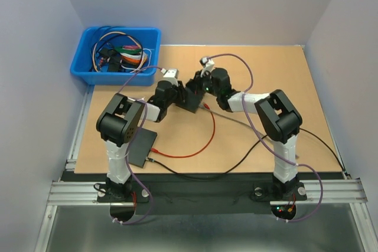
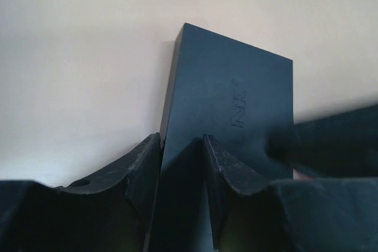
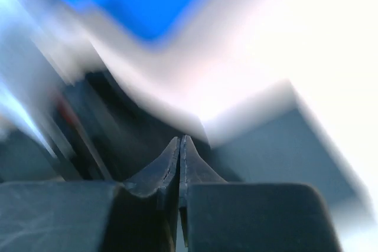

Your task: Insert the plug into the switch port

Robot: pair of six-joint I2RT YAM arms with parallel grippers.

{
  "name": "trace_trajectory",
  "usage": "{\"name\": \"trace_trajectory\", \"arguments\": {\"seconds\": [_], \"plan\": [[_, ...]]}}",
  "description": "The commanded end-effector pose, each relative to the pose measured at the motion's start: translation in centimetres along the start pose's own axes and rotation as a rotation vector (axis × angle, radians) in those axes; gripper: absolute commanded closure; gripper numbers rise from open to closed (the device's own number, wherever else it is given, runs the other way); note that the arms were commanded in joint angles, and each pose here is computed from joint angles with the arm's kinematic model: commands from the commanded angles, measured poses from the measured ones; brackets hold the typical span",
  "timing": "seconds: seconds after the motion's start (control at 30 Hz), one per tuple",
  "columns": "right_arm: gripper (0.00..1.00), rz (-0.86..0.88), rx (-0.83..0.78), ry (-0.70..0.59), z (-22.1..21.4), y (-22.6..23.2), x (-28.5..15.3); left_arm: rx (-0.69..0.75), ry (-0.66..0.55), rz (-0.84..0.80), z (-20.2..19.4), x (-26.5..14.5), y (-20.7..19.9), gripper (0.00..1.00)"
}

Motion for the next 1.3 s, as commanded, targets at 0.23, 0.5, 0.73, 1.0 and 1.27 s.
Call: {"name": "trace_trajectory", "arguments": {"seconds": [0.23,0.5,0.73,1.0,1.27], "plan": [[0.93,0.155,-0.073,-0.369,9.5,5.8,-0.3,-0.033,0.452,-0.179,-12.2,-4.0,-4.7,0.55],[0.47,-0.093,-0.125,-0.349,10.3,4.1,-4.3,-0.058,0.407,-0.149,-10.4,-3.6,-4.0,0.54],[0.33,-0.467,-0.049,-0.244,6.8,-0.2,-10.9,-0.050,0.361,-0.113,-7.3,-3.0,-3.8,0.51],[0.36,-0.528,0.070,-0.088,-0.8,-1.5,-16.1,-0.014,0.309,-0.049,-3.1,-3.7,-3.2,0.44],[0.01,-0.459,0.095,-0.022,-2.2,0.0,-18.2,-0.010,0.236,0.036,0.8,-5.4,-1.5,0.38]]}}
Point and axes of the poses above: each gripper's point midway between its finger pads, its own x axis out along the fingers, its own y axis along the line the jaws close on, z = x × y, the point moved 4 cm from there along -x, back along the fingers, and after that the axes turned 9 degrees about x, right-handed, at the moved point
